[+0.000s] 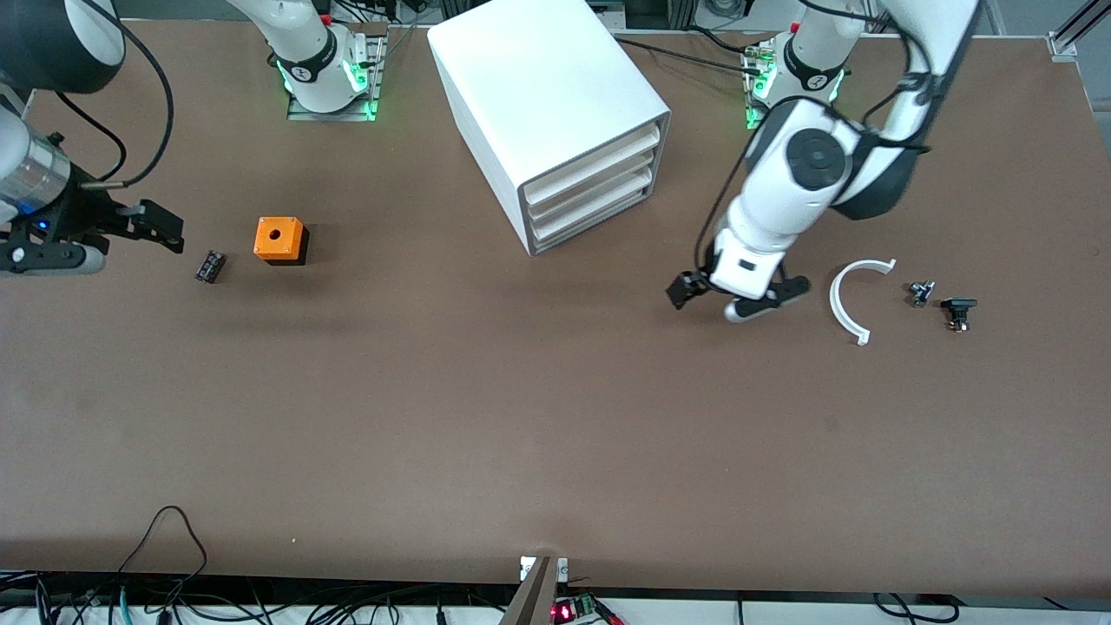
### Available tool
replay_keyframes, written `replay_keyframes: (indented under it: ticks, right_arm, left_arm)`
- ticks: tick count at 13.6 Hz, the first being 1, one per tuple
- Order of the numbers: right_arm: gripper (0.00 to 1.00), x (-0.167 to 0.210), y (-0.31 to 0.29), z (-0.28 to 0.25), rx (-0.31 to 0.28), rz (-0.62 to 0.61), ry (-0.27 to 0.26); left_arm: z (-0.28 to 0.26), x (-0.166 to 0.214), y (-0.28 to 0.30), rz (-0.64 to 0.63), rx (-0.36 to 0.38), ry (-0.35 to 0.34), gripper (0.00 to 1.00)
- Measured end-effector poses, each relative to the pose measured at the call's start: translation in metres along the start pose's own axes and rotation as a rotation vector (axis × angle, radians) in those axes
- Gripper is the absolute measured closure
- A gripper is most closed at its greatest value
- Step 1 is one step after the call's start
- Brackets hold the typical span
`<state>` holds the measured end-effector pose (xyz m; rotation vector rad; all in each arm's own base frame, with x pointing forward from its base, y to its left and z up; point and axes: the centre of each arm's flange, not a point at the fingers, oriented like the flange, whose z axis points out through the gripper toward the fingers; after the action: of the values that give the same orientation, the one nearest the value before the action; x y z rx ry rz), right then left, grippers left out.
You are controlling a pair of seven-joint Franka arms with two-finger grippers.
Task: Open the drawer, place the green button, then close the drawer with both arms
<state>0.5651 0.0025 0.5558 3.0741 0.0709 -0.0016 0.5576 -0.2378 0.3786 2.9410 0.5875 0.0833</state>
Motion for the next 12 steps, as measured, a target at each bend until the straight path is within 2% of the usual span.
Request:
replay_keyframes:
  ticks: [3, 6, 9, 12]
  right_arm:
    - [0.0, -0.025, 0.02, -0.016, 0.031, 0.041, 0.016]
    - [0.0, -0.027, 0.018, -0.018, 0.043, 0.083, 0.016]
    - [0.0, -0.026, 0.016, -0.018, 0.043, 0.086, 0.017]
    - [0.0, -0.027, 0.017, -0.021, 0.043, 0.086, 0.024]
  left_arm:
    - [-0.075, 0.057, -0.042, 0.102, 0.047, -0.012, 0.0]
    - [-0.156, 0.098, -0.089, 0.217, 0.057, -0.045, 0.0]
    - [-0.212, 0.103, -0.123, 0.296, 0.073, -0.058, 0.0]
    - [-0.244, 0.098, -0.153, 0.357, 0.085, -0.078, 0.0]
